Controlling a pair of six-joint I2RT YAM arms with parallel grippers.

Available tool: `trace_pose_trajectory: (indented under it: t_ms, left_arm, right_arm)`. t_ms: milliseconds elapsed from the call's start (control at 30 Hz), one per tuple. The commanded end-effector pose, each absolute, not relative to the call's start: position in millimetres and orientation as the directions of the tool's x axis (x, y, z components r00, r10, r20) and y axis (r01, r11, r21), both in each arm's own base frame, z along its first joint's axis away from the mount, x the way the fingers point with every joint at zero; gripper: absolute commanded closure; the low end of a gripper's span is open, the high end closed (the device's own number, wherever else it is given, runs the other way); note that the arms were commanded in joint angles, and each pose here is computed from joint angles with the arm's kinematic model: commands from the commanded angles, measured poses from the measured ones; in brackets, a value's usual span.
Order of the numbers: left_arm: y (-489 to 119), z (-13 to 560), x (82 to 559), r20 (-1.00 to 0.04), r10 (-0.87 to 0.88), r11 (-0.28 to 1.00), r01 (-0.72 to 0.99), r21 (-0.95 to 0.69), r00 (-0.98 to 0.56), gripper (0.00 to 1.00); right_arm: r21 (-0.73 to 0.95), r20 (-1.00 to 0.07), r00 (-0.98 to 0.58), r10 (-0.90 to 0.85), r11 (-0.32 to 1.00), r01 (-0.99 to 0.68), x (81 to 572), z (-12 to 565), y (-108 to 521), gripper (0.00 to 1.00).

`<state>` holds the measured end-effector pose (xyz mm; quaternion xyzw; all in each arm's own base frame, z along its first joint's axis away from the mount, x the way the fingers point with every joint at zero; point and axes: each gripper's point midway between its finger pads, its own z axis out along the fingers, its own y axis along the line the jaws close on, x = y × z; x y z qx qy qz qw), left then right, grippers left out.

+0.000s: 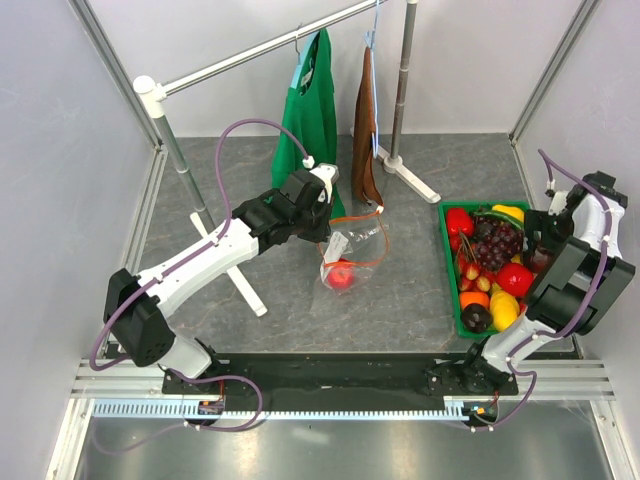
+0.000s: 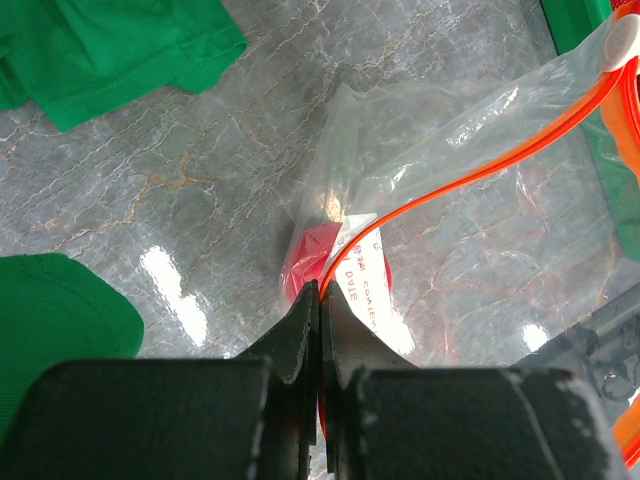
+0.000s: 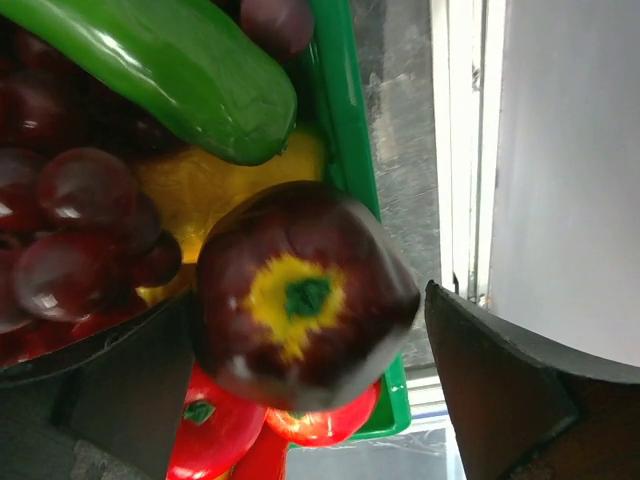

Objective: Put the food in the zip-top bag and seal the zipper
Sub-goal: Pick up the fake fruit from the bin.

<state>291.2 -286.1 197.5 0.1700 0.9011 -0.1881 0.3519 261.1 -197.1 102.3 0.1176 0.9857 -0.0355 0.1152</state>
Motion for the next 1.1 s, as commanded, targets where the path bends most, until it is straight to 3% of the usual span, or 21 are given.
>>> trace_pose_trajectory:
  t_ms: [0, 300, 533, 667, 800, 1067]
  left_arm:
    - [-293.5, 211.8, 298.6, -0.730, 0.177, 0.855, 0.471, -0.218, -0.660, 0.98]
    - [-294.3, 213.3, 298.8, -0.733, 0.178, 0.852, 0.475, -0.219, -0.657, 0.98]
    - [-295.2, 208.6, 295.4, -0.718, 0.174, 0.851, 0.470, -0.235, -0.674, 0.98]
    - [-295.2, 201.7, 293.3, -0.702, 0.179, 0.851, 0.467, -0.241, -0.689, 0.98]
    - [-295.2, 197.7, 291.3, -0.688, 0.178, 0.849, 0.464, -0.254, -0.703, 0.98]
    - [-303.6, 198.2, 283.7, -0.666, 0.175, 0.822, 0.480, -0.307, -0.725, 0.98]
  right_arm:
    - [-0.026, -0.230, -0.948, 0.218, 0.973, 0.230, 259.5, 90.6, -197.3, 0.04]
    - [-0.034, -0.263, -0.946, 0.188, 0.978, 0.204, 254.3, 117.7, -194.3, 0.30]
    - [0.072, -0.427, -0.892, 0.151, 0.988, 0.133, 273.6, 185.5, -167.0, 0.43]
    - [0.299, -0.564, -0.818, 0.112, 0.951, -0.076, 298.8, 236.8, -91.4, 0.49]
    - [0.415, -0.695, -0.715, 0.073, 0.853, -0.316, 317.0, 285.7, -5.2, 0.53]
    - [0.387, -0.891, -0.452, 0.047, 0.602, -0.699, 315.0, 348.7, 169.5, 0.52]
